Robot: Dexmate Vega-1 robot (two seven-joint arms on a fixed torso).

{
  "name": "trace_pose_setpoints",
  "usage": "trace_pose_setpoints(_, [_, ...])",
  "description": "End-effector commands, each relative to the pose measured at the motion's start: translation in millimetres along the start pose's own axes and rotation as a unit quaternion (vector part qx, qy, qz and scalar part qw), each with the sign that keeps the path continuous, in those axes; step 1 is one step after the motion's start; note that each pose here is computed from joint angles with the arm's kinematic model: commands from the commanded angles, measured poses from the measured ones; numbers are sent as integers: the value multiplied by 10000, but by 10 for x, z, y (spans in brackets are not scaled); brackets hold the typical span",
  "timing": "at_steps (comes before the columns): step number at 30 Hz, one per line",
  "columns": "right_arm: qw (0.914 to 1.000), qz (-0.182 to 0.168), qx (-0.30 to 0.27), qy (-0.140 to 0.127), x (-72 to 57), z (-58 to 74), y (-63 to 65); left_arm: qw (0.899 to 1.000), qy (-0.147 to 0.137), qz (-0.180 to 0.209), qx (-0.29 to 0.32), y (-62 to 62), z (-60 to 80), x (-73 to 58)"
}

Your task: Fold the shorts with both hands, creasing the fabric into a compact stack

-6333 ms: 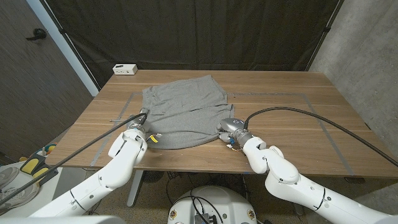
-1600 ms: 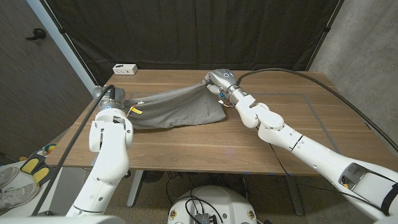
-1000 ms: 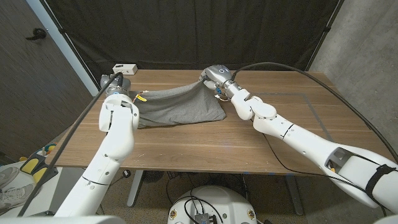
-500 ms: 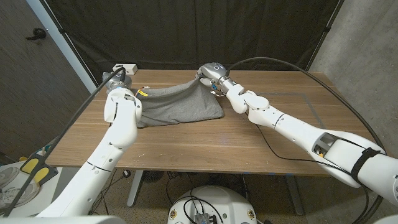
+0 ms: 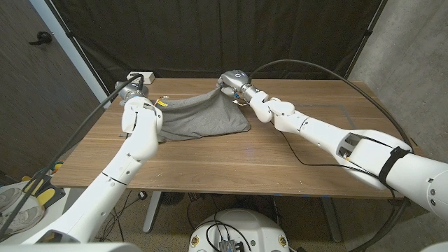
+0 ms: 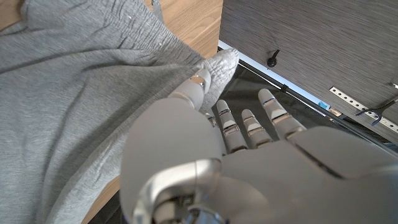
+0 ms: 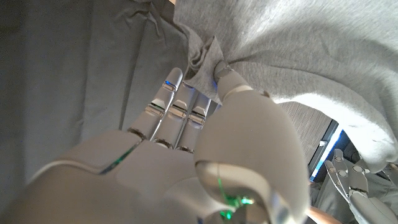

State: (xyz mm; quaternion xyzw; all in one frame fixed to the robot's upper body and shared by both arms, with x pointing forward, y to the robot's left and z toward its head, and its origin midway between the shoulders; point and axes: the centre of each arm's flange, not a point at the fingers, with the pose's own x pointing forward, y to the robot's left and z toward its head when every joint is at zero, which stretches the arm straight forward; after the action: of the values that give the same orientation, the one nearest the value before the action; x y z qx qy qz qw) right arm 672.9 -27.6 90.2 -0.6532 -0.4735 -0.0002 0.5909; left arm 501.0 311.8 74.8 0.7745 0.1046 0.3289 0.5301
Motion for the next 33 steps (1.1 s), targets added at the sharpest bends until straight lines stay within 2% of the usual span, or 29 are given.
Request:
trace_pose_setpoints(1, [9998, 147, -118, -6, 203, -82, 84, 9998, 143, -33, 93, -54, 36, 115])
trace_pose_setpoints(11, [9992, 252, -283, 103, 317, -102, 179, 9994, 286, 13, 198, -111, 98, 207])
trace_pose_setpoints(20, [9945, 807, -424, 517, 418, -100, 270, 9991, 344, 89, 223, -196, 182, 250])
trace_pose_setpoints(25, [9882, 1232, -443, 800, 482, -90, 308, 9987, 401, 149, 268, -250, 218, 288])
trace_pose_setpoints(29, [9879, 1251, -514, 762, 498, -43, 309, 9983, 458, 142, 339, -313, 245, 325])
trace_pose_setpoints(33, [9826, 1525, -540, 911, 539, -23, 324, 9979, 504, 111, 383, -375, 272, 370])
